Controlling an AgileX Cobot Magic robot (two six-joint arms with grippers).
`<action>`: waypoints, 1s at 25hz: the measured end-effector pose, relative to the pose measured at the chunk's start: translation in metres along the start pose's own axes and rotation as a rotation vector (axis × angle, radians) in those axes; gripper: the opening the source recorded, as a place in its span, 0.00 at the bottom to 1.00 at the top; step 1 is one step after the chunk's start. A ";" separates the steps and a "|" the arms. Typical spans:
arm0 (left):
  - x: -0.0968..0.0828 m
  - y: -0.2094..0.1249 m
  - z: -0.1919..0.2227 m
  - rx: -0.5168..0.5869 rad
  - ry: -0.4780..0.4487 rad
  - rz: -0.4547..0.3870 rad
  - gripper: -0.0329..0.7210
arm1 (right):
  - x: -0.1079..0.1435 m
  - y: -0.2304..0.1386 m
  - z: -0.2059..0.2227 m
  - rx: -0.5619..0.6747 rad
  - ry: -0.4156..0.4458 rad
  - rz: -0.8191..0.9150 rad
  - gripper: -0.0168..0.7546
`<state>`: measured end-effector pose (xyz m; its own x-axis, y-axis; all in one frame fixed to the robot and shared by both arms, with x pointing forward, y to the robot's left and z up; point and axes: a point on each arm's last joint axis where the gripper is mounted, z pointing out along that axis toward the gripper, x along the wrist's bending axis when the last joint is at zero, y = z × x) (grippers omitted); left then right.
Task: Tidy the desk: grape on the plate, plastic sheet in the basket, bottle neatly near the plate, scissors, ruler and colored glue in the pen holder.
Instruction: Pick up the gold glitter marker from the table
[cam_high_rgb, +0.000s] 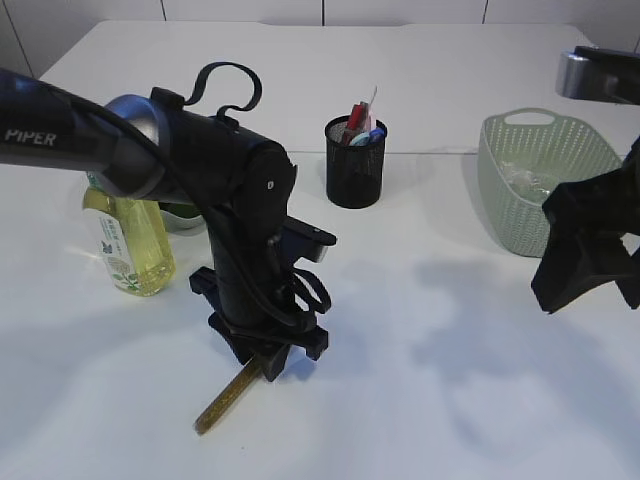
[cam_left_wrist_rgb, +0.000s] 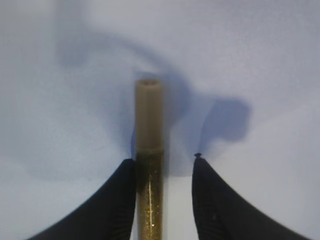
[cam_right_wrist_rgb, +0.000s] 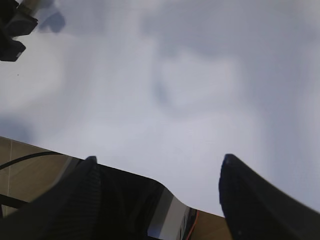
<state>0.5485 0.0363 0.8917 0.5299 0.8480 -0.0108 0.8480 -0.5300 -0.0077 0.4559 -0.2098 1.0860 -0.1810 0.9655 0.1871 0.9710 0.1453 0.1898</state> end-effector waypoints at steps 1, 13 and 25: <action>0.000 0.000 0.000 -0.001 -0.006 -0.008 0.41 | 0.000 0.000 0.000 0.000 0.000 0.000 0.77; 0.008 0.001 0.009 0.025 -0.015 -0.043 0.41 | 0.000 0.000 0.000 0.000 0.000 0.000 0.77; 0.008 0.001 0.009 0.032 -0.016 -0.042 0.12 | 0.000 0.000 0.000 0.000 0.000 0.000 0.77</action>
<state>0.5534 0.0421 0.8824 0.4932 0.8695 -0.0259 0.8686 -0.4939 -0.0405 0.4559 -0.2098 1.0860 -0.1810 0.9655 0.1871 0.9710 0.1453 0.1898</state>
